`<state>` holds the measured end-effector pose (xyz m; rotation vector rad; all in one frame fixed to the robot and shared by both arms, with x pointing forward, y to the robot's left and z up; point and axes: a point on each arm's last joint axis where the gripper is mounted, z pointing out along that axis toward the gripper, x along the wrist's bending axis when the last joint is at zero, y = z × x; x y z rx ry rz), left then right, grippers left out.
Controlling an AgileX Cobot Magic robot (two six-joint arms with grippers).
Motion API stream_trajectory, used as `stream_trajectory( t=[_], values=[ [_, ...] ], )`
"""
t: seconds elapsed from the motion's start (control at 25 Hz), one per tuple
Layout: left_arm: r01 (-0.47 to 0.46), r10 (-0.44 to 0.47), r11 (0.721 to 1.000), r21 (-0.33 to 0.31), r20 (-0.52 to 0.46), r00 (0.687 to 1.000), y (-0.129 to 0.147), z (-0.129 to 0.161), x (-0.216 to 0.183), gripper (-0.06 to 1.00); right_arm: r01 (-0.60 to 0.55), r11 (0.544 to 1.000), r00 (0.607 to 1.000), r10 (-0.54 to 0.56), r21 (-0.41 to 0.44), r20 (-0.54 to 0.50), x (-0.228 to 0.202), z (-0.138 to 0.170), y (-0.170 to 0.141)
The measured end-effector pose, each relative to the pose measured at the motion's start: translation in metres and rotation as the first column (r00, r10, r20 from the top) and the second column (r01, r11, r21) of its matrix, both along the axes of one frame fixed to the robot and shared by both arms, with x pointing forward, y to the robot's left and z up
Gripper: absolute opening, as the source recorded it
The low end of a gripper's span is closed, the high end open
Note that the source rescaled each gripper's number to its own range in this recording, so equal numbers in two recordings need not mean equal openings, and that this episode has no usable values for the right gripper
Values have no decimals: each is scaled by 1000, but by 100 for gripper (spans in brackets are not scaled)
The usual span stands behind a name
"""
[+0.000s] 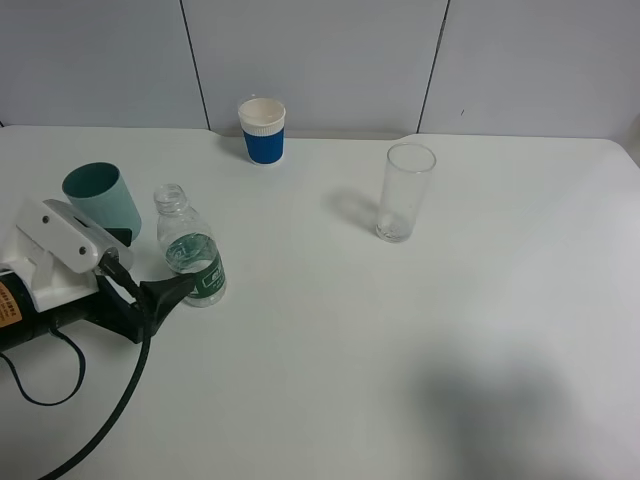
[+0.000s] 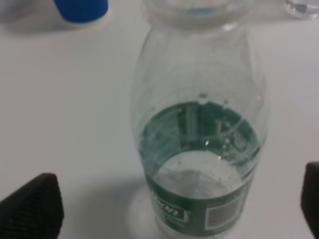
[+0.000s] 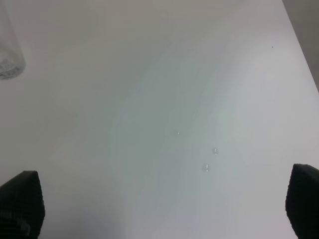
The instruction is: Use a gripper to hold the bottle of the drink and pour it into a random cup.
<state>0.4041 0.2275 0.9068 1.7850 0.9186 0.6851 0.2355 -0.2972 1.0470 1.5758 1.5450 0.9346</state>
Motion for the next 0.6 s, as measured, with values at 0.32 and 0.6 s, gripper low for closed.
stream_trajectory(
  t=[0.32, 0.6],
  values=[
    [-64, 63, 998, -8, -74, 995, 7, 12, -9, 94, 0, 1000, 1000, 0, 0, 0, 0, 0, 0],
    [-142, 141, 990, 0, -90, 986, 12, 39, -3, 94, 0, 1000, 1000, 0, 0, 0, 0, 0, 0]
  ],
)
